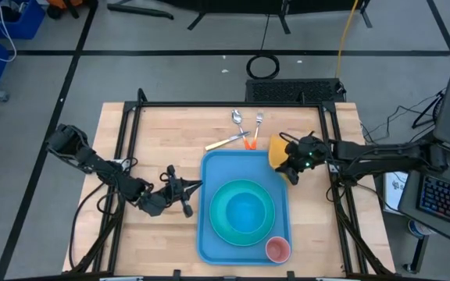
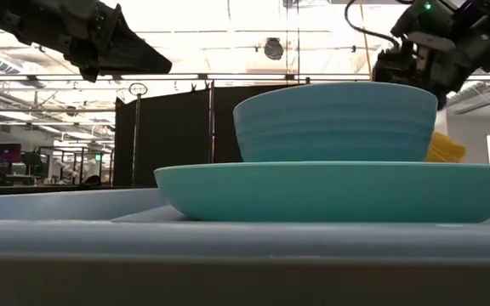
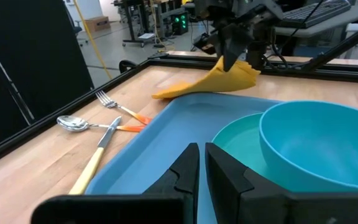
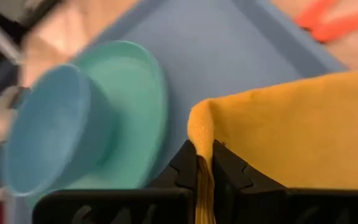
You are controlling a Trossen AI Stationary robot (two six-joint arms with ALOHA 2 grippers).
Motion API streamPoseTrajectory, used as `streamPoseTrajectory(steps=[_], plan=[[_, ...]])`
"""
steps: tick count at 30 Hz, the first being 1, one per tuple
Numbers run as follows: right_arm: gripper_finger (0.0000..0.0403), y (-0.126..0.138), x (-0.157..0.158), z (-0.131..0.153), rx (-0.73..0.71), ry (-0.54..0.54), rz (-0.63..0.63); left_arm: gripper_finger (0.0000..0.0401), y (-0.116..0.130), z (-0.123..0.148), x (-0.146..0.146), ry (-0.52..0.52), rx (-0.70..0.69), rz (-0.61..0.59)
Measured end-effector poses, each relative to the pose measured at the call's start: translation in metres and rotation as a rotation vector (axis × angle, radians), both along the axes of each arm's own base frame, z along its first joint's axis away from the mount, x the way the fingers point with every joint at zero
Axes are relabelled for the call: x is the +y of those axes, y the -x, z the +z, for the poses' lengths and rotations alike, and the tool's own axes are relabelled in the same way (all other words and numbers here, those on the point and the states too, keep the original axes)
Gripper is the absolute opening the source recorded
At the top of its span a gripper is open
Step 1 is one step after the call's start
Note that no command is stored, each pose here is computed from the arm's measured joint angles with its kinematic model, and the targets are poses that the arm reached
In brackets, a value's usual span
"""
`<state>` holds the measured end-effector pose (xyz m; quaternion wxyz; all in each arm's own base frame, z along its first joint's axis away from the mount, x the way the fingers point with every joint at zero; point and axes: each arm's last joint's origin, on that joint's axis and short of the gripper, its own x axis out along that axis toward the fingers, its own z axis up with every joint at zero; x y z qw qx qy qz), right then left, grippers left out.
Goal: Set up tray
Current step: Put the yellow napkin top the left of the light blue plate on the blue serving tray
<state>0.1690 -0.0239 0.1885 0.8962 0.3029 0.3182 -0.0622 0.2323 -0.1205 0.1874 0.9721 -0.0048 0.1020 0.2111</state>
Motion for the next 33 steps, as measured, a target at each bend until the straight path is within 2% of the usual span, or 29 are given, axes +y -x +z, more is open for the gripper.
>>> streamPoseTrajectory(steps=[5,11,17,33], plan=[[0.0008,-0.014,-0.002,0.002,-0.086,0.005,0.017,0.0033,0.0,0.0,0.0,0.001,0.0,-0.001],[0.0015,-0.027,-0.004,-0.011,-0.059,-0.003,0.015,0.0033,0.0,0.0,0.0,0.0,0.0,0.0],[0.0009,-0.042,-0.008,-0.015,-0.136,-0.034,0.057,0.0033,0.0,0.0,0.0,-0.001,0.001,-0.001],[0.0014,-0.059,-0.024,-0.018,-0.273,-0.103,0.034,0.0033,0.0,0.0,0.0,-0.003,0.001,0.001]])
